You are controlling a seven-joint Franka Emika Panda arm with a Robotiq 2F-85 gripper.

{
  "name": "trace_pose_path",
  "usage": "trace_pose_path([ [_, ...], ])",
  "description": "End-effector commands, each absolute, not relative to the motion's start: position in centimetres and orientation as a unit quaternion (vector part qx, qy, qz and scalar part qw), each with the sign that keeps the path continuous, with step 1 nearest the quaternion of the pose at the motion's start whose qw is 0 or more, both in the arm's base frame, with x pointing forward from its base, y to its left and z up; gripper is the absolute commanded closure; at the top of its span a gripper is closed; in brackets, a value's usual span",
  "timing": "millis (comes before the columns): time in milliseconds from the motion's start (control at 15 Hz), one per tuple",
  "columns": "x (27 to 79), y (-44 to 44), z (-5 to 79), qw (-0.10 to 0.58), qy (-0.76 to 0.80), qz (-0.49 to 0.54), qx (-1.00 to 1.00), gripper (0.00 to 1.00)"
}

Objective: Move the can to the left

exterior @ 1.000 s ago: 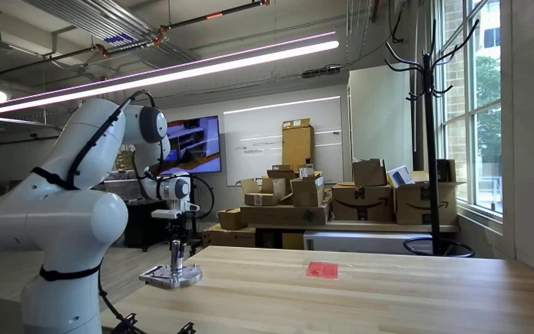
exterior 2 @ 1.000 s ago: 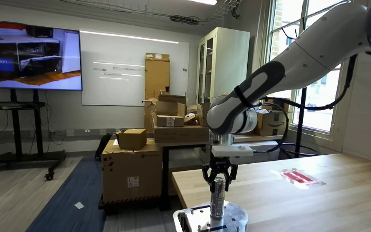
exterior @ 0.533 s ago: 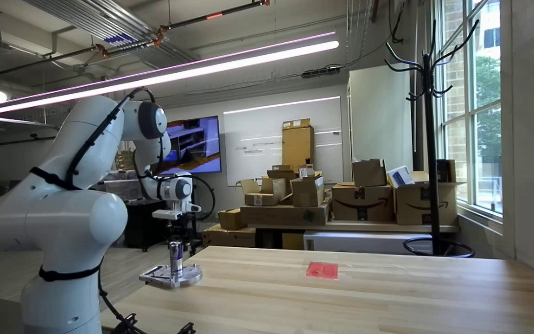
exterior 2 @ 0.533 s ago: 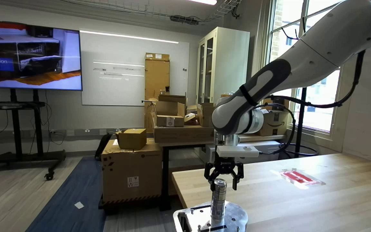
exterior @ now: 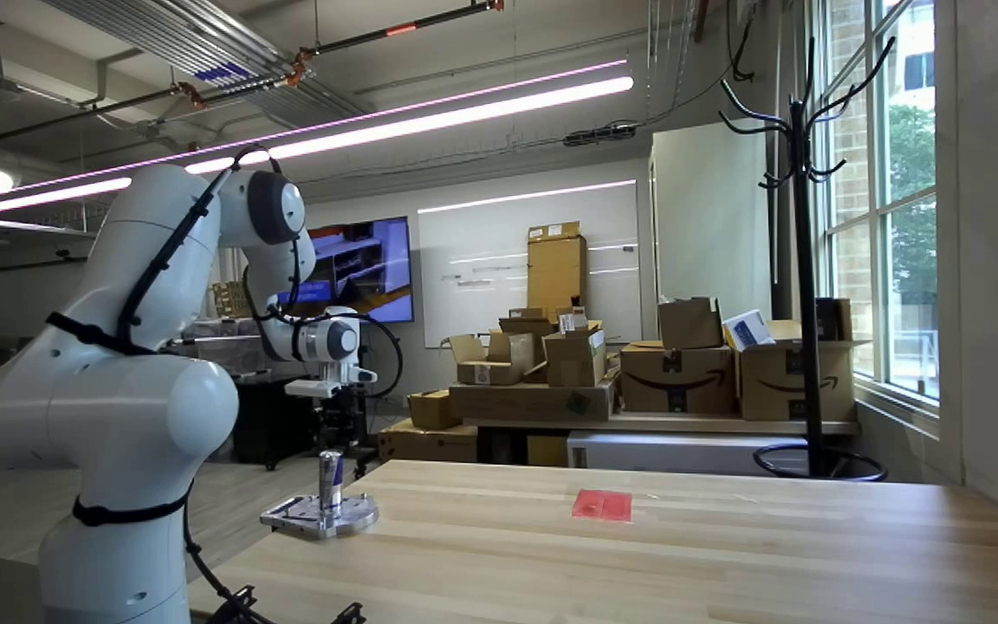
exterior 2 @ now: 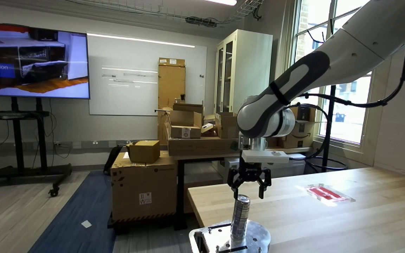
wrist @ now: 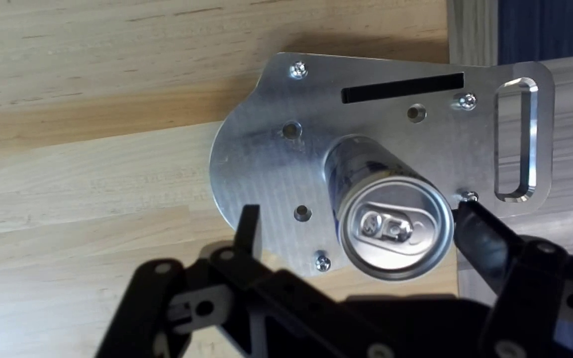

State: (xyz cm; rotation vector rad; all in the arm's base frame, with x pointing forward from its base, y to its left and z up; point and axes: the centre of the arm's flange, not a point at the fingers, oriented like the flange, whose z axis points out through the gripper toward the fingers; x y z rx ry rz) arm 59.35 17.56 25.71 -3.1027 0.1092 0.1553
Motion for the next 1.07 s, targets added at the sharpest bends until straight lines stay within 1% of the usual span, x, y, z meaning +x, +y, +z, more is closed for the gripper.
trace_pose_path([
  [0, 57.2, 15.9, 30.0, 0.009, 0.043, 0.024, -0.999, 0.00],
  [467, 54.8, 12.6, 33.7, 0.010, 0.090, 0.003, -0.996, 0.00],
  [733, 53.5, 7.2, 33.6, 0.023, 0.145, 0.019, -0.989, 0.00],
  [1000, 52.8, 1.0, 34.6, 0.032, 0.211, 0.014, -0.977, 0.00],
])
